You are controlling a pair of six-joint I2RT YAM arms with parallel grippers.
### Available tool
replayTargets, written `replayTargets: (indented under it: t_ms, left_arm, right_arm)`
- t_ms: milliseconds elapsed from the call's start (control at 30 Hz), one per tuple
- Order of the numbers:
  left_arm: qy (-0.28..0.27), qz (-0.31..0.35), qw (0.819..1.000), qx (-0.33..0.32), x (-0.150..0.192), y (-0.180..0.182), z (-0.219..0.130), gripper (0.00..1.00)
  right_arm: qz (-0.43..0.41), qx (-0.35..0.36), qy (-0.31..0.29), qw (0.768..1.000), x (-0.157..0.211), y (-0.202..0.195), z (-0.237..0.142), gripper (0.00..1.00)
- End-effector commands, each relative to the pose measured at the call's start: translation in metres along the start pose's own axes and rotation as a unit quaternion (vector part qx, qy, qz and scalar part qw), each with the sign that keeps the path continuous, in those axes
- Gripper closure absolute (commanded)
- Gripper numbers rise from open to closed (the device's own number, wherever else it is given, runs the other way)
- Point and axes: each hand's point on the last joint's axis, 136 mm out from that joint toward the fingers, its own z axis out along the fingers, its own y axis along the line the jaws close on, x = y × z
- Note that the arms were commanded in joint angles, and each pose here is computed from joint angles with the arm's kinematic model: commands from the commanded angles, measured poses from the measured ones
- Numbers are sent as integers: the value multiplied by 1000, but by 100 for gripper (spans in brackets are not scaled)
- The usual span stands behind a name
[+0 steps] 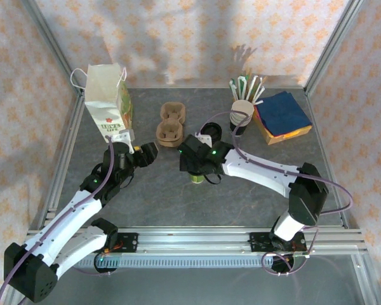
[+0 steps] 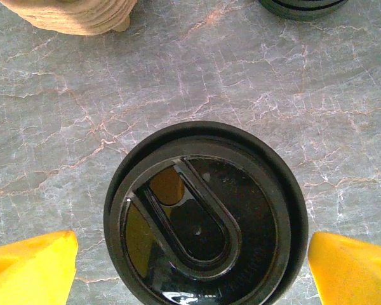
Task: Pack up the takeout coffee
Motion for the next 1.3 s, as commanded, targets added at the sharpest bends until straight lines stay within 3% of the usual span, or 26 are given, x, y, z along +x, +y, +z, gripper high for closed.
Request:
replayTargets:
  t_ms: [0,433,1267]
  left_arm:
    - [-1,-1,1000,-4,2,5,1,26]
    - [4,-4,1000,-10,7,11,4,26]
    - [13,-10,1000,-12,15,16,9,26]
  right_arm:
    - [-13,30,-11,999,-4,-3,-1,9]
    - [-34,61,-12,997,-3,-7,6,18]
    - [-74,95,30,992,15,-17,22,21]
